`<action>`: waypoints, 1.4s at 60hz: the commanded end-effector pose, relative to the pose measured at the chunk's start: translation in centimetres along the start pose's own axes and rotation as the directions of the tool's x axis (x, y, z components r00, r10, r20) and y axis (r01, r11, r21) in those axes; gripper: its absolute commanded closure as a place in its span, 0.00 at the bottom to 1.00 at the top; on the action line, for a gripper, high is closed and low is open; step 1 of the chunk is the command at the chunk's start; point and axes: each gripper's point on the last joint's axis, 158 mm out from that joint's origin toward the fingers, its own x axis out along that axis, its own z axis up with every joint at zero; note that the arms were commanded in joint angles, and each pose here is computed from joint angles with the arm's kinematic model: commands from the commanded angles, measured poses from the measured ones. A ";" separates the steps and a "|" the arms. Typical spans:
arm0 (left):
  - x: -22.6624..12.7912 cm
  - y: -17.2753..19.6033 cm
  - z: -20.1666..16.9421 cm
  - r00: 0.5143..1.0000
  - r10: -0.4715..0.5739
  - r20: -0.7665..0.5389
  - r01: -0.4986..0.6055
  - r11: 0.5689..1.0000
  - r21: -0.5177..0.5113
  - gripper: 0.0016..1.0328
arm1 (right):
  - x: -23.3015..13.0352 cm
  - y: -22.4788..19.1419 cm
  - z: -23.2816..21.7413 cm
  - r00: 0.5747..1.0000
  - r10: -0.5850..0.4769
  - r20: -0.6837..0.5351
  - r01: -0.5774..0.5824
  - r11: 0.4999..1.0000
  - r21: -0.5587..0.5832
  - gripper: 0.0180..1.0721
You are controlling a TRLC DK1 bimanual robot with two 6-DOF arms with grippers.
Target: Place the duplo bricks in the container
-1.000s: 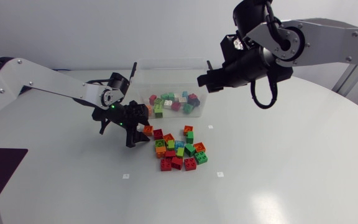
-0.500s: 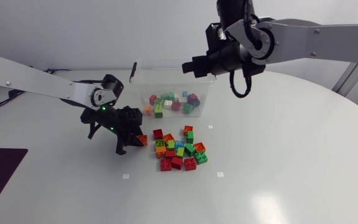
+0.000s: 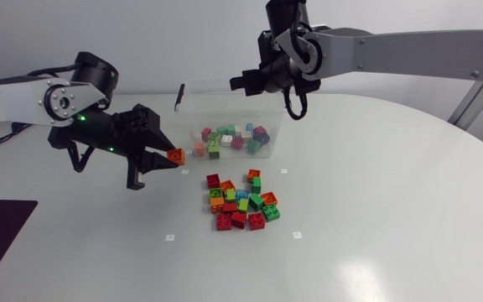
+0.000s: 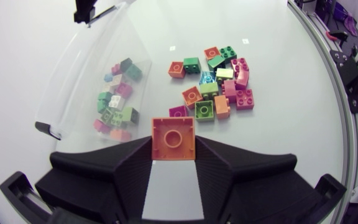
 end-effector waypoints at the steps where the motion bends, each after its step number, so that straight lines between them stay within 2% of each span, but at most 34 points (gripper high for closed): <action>1: -1.3 0.1 1.1 1.000 0.018 0.025 -0.018 1.000 -0.017 0.72 | 1.8 0.5 -0.8 0.999 -0.009 -0.041 0.008 1.000 -0.020 0.33; 6: -2.1 0.8 1.9 0.998 0.047 0.038 -0.046 0.999 -0.028 0.72 | 2.3 0.6 -0.9 0.998 -0.013 -0.059 0.011 1.000 -0.022 0.15; 12: -2.5 2.7 3.0 0.993 0.097 0.063 -0.093 0.993 -0.072 0.72 | 1.9 0.7 -0.8 0.998 -0.014 -0.063 0.013 1.000 -0.024 0.09; 21: -3.1 6.6 4.7 0.969 0.217 0.116 -0.199 0.969 -0.147 0.71 | -0.3 0.7 -0.1 0.998 -0.013 -0.058 0.011 1.000 -0.028 0.09; 29: -3.2 9.5 5.9 0.951 0.281 0.129 -0.252 0.946 -0.205 0.71 | -2.4 0.2 -0.6 0.997 -0.024 -0.069 0.021 0.999 -0.032 0.09; 36: -2.9 13.0 6.7 0.920 0.365 0.142 -0.320 0.910 -0.264 0.70 | -4.3 -0.2 -1.7 0.996 -0.025 -0.084 0.023 0.999 -0.036 0.08; 49: 0.3 17.2 6.4 0.908 0.400 0.127 -0.343 0.882 -0.323 0.70 | -6.7 -0.7 -4.6 0.992 -0.029 -0.126 0.023 0.999 -0.047 0.07; 63: 2.8 20.1 6.9 0.894 0.431 0.118 -0.367 0.859 -0.357 0.70 | -7.5 -0.9 -10.2 0.974 -0.034 -0.223 0.018 0.997 -0.070 0.07; 72: 4.0 21.2 7.8 0.887 0.446 0.118 -0.378 0.849 -0.370 0.70 | -7.5 -0.9 -13.2 0.961 -0.031 -0.274 0.009 0.996 -0.085 0.07; 84: 5.5 21.0 9.8 0.895 0.428 0.127 -0.361 0.861 -0.358 0.68 | -7.9 -1.0 -16.1 0.946 -0.024 -0.322 -0.009 0.995 -0.102 0.07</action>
